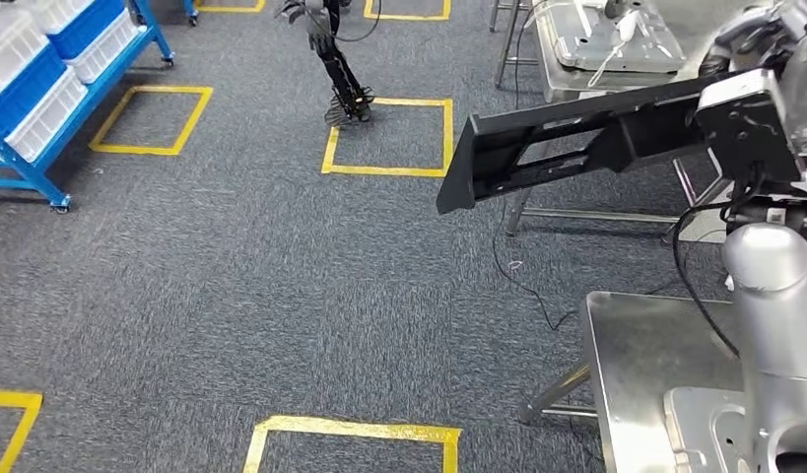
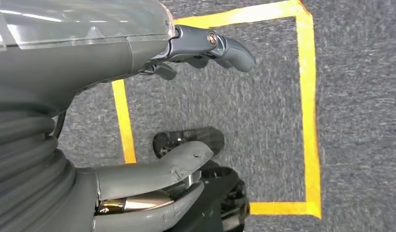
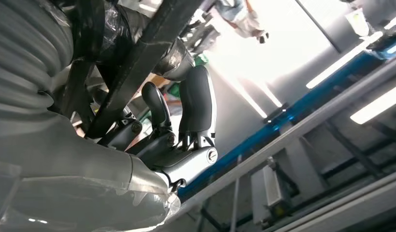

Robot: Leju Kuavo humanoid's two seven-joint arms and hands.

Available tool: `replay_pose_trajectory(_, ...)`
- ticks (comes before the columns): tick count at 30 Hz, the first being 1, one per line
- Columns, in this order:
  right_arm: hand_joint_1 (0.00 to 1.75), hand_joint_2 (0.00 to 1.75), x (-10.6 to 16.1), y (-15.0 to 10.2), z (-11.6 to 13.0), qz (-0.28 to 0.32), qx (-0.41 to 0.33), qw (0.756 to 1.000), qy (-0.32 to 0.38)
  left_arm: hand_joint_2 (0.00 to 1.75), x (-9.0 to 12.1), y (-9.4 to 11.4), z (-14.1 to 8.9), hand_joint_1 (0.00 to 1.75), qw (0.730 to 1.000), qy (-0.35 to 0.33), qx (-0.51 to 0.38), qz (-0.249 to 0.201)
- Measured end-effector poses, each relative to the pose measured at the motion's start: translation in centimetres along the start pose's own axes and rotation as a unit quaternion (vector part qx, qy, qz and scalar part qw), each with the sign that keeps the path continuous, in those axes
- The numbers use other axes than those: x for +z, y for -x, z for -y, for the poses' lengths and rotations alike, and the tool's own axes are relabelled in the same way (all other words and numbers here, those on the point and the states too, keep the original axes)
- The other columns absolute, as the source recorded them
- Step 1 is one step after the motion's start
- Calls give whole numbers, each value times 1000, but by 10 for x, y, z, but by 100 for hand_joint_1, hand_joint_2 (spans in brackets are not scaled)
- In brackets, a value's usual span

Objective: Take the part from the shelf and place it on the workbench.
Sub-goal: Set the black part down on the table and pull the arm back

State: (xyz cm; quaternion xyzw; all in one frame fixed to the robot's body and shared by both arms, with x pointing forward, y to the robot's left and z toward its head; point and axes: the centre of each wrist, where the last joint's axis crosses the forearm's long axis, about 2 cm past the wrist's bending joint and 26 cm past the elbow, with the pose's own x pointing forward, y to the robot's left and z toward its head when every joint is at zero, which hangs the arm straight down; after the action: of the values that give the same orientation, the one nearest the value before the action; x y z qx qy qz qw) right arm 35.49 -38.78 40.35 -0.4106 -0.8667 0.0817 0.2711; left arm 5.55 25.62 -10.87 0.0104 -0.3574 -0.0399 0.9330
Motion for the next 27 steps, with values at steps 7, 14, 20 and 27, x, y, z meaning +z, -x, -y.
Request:
replay_pose_trajectory(7, 175, 175, 4, 4, 3, -3, 4, 1000, 0, 175, 0, -1, 0, 0, 1000, -1, 1, 1)
replay_pose_trajectory(14, 175, 175, 105, 29, 8, -14, -69, 997, 42, 175, 2, 0, 9, 0, 1000, -9, 15, -2)
replay_pose_trajectory(20, 175, 175, 130, 31, 18, -44, -61, 996, 40, 175, 0, -1, 9, 0, 1000, -10, 18, -1)
replay_pose_trajectory(27, 175, 175, 143, 31, 20, -57, -45, 997, 40, 175, 1, -1, 9, 0, 1000, -10, 19, -2)
